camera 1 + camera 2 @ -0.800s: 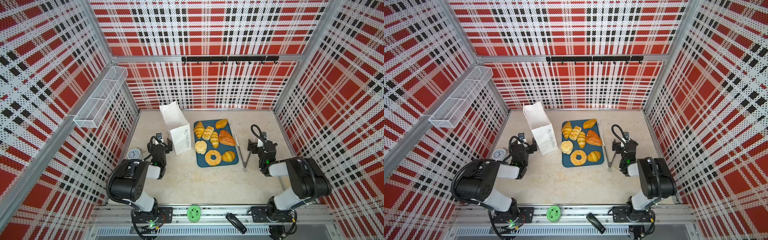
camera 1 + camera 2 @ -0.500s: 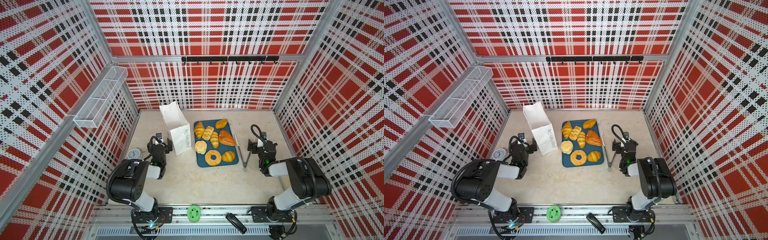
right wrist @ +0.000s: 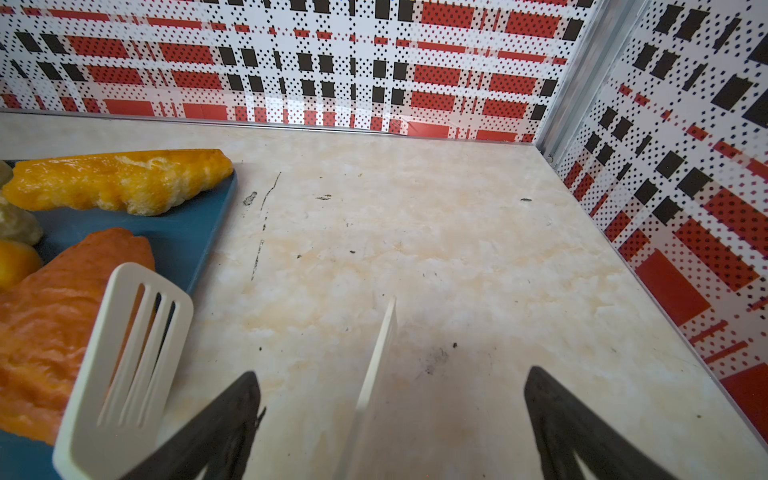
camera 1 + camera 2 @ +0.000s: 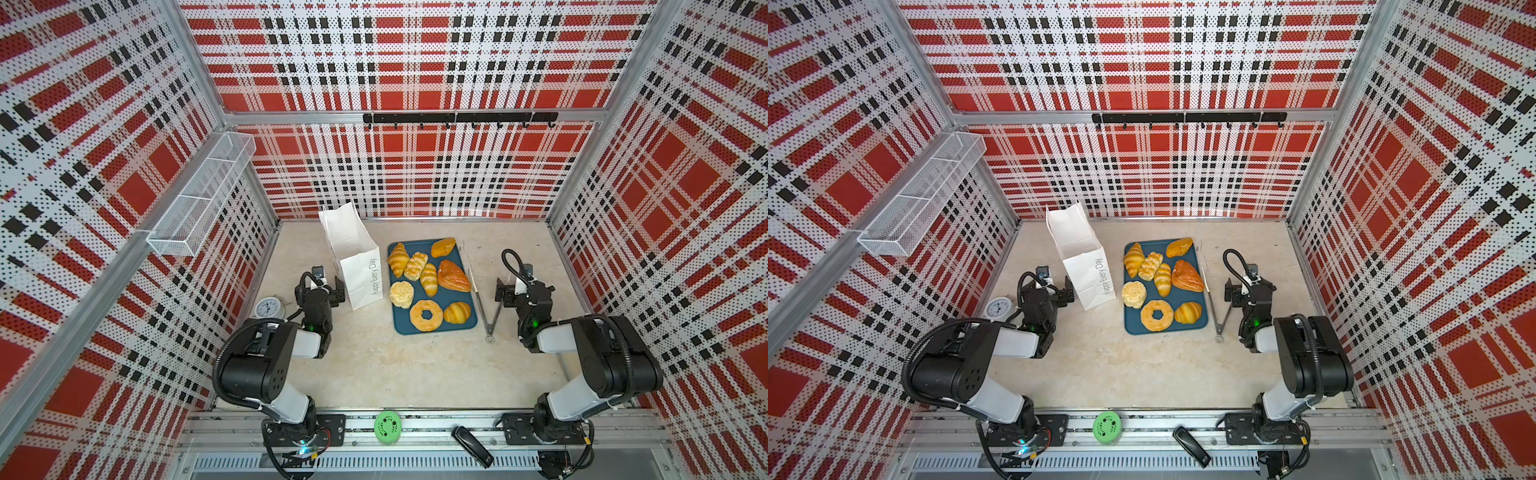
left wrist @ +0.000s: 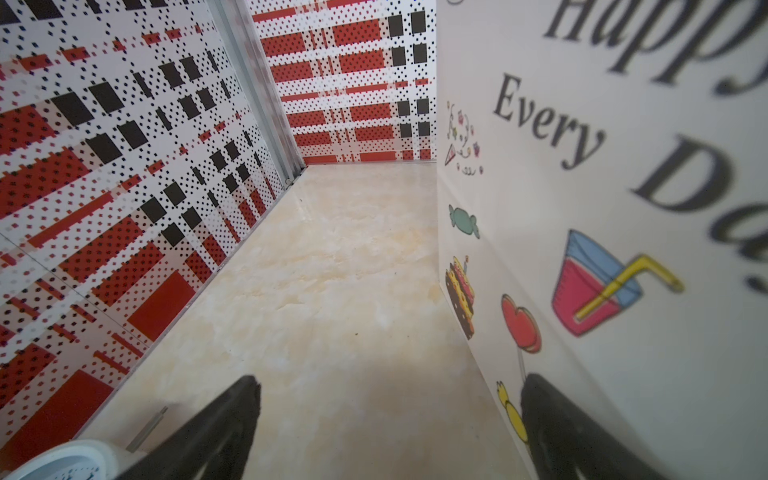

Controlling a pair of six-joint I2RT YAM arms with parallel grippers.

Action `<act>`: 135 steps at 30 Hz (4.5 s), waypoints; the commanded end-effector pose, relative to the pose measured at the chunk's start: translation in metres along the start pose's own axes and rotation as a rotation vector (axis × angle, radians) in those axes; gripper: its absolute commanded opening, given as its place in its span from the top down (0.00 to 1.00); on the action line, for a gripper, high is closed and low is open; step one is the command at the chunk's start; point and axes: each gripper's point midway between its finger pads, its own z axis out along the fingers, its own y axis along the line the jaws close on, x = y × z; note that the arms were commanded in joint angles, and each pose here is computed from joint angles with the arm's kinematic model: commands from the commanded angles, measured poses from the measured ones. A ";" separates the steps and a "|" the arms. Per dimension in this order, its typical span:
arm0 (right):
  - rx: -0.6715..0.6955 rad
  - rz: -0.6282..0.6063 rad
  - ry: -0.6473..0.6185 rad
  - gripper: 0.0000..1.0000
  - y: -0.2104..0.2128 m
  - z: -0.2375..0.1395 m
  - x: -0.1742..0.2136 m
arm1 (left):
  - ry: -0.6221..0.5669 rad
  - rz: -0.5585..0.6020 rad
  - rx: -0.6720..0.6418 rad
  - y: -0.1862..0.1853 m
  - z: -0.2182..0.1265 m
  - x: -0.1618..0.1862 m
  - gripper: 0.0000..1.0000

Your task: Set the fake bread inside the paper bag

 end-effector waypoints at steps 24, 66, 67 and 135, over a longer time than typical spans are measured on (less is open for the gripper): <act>0.056 0.114 0.056 0.00 -0.020 0.006 -0.086 | -0.028 -0.168 -0.038 0.043 -0.033 -0.127 0.01; 0.300 0.379 0.519 0.05 -0.046 -0.033 -0.062 | 0.605 -0.330 0.070 -0.037 -0.080 -0.176 0.35; 0.303 0.377 0.520 0.04 -0.047 -0.035 -0.061 | 0.608 -0.330 0.072 -0.038 -0.077 -0.176 0.35; 0.223 0.410 0.686 0.25 -0.001 -0.077 -0.003 | 0.506 -0.324 0.232 -0.030 -0.042 -0.193 0.17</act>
